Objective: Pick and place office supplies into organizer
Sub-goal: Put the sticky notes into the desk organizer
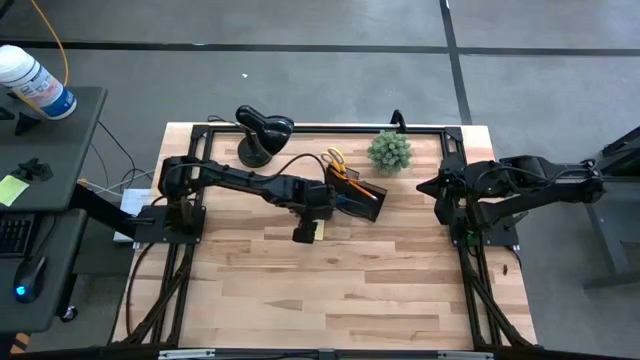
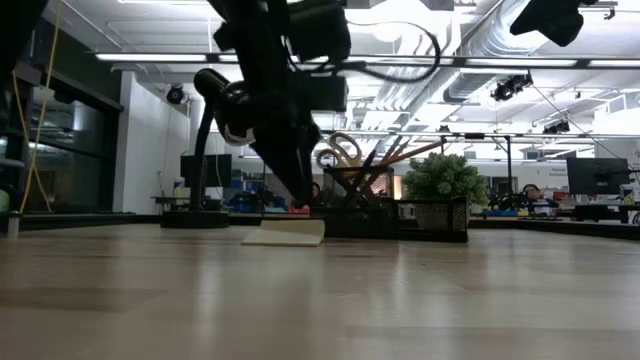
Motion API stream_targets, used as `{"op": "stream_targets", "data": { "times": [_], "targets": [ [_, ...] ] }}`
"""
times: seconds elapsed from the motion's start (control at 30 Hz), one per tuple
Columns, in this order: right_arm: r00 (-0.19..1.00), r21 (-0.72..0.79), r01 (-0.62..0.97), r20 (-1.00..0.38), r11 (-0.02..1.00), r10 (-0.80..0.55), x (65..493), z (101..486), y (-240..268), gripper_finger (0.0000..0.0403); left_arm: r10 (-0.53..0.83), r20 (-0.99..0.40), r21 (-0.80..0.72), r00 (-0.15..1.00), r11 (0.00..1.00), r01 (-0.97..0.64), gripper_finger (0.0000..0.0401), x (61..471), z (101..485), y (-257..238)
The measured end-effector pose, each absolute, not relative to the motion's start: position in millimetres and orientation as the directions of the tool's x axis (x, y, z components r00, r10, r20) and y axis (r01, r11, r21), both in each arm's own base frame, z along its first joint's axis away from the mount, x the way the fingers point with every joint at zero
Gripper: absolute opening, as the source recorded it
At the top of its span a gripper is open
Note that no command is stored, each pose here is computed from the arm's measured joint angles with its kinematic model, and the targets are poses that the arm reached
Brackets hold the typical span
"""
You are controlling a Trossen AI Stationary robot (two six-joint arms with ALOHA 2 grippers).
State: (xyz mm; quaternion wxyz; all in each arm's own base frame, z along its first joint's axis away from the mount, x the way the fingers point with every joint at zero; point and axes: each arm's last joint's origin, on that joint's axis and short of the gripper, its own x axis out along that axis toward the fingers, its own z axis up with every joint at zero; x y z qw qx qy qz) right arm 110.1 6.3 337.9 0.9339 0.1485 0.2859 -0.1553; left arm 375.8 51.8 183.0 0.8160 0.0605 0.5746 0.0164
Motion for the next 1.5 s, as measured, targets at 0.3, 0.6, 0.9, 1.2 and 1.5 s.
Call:
{"op": "stream_targets", "data": {
  "times": [0.3,0.6,0.9,1.2,1.5],
  "targets": [
    [0.788,0.191,0.376,-0.580,0.907,-0.205,110,338,6,0.0011,0.014,-0.961,0.027,0.277,0.999,0.046,0.0208,377,156,74],
    [0.788,0.203,0.384,-0.580,0.900,-0.205,110,338,6,0.0011,0.005,-0.961,0.022,0.278,0.998,0.058,0.0137,377,154,78],
    [0.788,0.201,0.388,-0.579,0.900,-0.210,110,338,6,0.0011,-0.069,-0.970,-0.055,0.233,0.996,0.065,0.0096,379,134,77],
    [0.787,0.202,0.392,-0.579,0.898,-0.213,110,338,6,0.0011,-0.047,-0.972,-0.035,0.231,0.998,0.053,0.0011,383,143,78],
    [0.785,0.194,0.397,-0.578,0.897,-0.223,106,338,5,0.0011,0.008,-0.941,0.056,0.338,0.990,0.132,0.0002,411,194,72]
  ]
}}
